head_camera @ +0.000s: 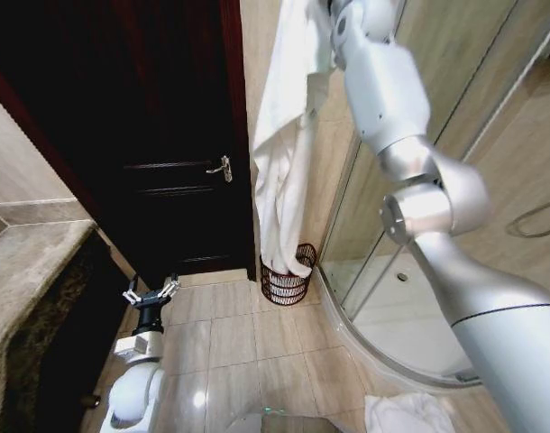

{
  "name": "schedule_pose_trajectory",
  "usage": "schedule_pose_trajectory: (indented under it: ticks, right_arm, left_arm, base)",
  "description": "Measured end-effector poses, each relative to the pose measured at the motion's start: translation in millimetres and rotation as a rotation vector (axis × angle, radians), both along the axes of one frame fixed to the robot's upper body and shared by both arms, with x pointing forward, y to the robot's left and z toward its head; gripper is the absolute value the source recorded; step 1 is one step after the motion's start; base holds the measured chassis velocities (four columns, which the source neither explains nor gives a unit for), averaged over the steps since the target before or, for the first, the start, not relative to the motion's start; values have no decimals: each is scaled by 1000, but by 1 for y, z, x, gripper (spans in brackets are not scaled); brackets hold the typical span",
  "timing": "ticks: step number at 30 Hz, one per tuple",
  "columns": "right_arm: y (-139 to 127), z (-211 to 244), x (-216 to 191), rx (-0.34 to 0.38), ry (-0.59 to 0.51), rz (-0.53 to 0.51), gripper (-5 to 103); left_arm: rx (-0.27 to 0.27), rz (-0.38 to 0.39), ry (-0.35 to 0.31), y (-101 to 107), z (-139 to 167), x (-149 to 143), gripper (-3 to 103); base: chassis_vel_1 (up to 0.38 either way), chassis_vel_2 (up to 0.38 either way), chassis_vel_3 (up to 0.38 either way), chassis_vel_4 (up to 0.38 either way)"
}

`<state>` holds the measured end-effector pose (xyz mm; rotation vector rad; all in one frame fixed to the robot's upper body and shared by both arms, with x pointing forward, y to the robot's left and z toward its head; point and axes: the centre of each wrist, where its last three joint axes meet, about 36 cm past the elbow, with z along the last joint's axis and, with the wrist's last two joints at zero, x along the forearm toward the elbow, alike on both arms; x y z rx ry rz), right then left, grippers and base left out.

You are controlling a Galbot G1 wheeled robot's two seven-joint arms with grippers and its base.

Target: Discard the used towel into the hamper.

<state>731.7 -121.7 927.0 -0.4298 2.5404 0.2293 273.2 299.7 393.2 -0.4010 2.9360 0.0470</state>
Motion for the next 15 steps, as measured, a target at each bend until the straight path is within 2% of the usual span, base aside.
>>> schedule_pose_trajectory:
  ticks: [10,15]
  right_arm:
    - [-14,-65,10,-29,22,-34,3]
    - [-20,-88,-10,-26,28,-36,3]
  left_arm:
    - [1,-1,6,-2,-2,-2,100]
    - [-3,-1,11,-3,-7,-2,100]
  base:
    - [0,0,0,0]
    - [0,0,0,0]
